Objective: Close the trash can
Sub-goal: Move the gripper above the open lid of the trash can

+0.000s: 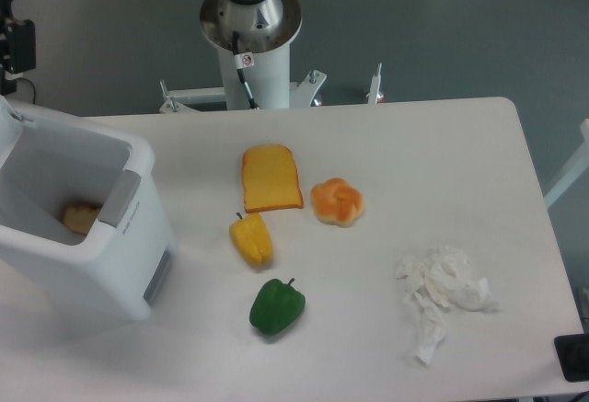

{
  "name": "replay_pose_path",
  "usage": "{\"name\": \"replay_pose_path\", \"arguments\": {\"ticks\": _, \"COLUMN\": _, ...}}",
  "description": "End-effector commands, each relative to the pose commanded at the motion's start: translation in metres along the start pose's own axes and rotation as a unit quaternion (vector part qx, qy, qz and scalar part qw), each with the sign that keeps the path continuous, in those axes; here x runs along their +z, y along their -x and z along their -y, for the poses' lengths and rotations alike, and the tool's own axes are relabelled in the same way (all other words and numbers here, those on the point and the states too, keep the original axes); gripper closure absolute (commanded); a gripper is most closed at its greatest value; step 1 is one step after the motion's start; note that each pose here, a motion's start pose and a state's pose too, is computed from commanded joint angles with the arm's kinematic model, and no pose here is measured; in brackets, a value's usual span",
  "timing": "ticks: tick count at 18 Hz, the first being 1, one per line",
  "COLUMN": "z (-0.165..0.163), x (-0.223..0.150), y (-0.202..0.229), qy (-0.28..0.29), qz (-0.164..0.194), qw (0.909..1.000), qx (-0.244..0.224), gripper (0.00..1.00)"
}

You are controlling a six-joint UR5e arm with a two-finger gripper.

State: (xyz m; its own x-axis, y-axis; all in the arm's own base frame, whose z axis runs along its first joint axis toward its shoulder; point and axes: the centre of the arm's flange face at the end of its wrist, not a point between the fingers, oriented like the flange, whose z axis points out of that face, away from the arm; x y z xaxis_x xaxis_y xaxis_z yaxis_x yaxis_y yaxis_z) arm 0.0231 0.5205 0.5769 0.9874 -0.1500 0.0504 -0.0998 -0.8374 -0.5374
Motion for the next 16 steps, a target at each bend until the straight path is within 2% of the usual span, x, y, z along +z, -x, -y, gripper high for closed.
{"name": "replay_pose_path", "arguments": {"ticks": 5, "z": 0.014, "x": -0.011, "y": 0.015, "qy": -0.019, "qz": 0.015, "qw": 0.9995, "qx": -0.02, "gripper": 0.0}}
{"name": "replay_pose_path", "arguments": {"ticks": 16, "z": 0.011, "x": -0.031, "y": 0.081, "qy": -0.035, "qz": 0.054, "qw": 0.9951, "qx": -0.074, "gripper": 0.0}}
